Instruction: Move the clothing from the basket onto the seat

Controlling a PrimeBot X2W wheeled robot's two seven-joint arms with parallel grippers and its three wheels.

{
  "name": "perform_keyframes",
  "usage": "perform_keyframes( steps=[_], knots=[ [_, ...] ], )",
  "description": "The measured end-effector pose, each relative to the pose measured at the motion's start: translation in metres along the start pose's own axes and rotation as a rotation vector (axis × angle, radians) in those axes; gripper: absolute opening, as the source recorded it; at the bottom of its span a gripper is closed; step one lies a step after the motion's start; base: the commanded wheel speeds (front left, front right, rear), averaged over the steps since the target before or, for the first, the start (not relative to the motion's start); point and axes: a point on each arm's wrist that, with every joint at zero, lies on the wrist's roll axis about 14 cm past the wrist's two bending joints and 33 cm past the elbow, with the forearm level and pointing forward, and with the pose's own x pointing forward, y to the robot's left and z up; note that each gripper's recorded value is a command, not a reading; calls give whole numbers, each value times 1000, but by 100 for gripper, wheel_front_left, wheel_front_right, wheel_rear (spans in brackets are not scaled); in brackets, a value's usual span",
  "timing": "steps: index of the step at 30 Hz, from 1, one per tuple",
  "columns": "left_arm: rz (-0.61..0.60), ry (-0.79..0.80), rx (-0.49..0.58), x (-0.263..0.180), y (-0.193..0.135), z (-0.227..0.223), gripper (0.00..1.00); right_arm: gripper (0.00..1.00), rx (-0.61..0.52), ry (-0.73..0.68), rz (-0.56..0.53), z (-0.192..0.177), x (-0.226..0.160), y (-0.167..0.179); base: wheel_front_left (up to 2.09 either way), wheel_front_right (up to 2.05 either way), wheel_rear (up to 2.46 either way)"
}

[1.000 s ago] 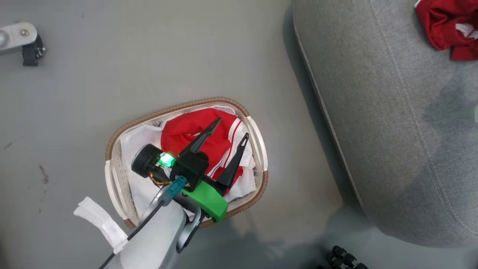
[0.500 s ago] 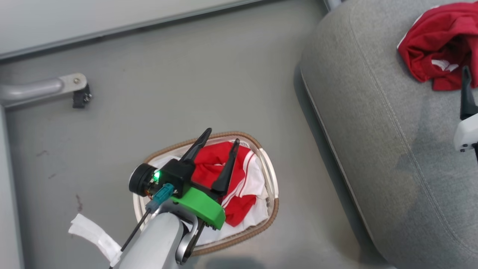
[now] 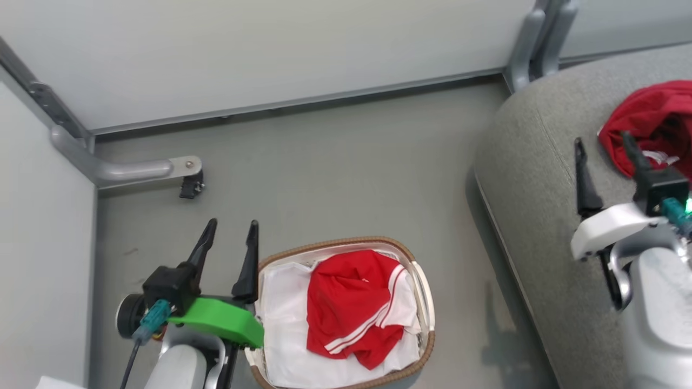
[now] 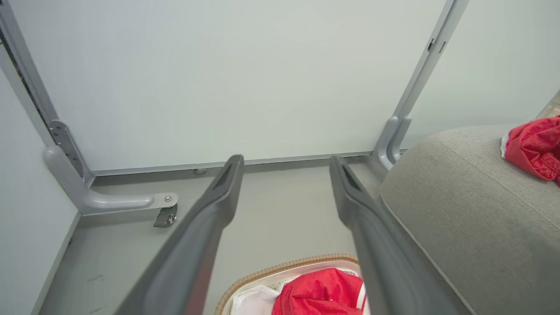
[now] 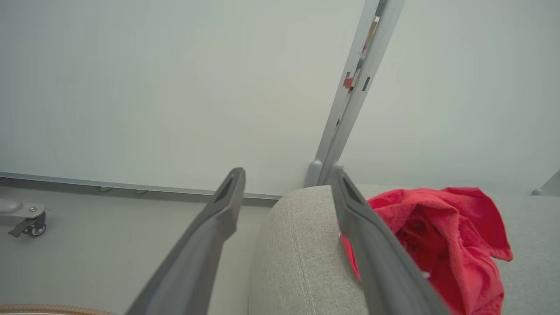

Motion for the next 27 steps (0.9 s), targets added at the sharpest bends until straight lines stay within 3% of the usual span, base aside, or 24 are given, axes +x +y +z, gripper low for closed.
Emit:
perform_keyframes(
  steps=[6, 10, 16, 21, 27],
  knots=[
    [111, -18, 2, -33, 26, 6, 100, 100, 91, -5, 78, 0, -22, 50, 0, 0, 0],
    [160, -14, -7, -55, 35, 3, 100, 100, 122, 7, 104, -3, -39, 64, 0, 0, 0],
    [213, -24, -23, -79, 43, 3, 100, 100, 255, 47, 139, -14, -66, 84, 0, 0, 0],
    [222, -40, -26, -85, 43, 7, 100, 100, 256, 57, 203, -15, -76, 105, 0, 0, 0],
    [225, -44, -30, -87, 43, 8, 100, 100, 254, 53, 203, -14, -77, 104, 0, 0, 0]
  ],
)
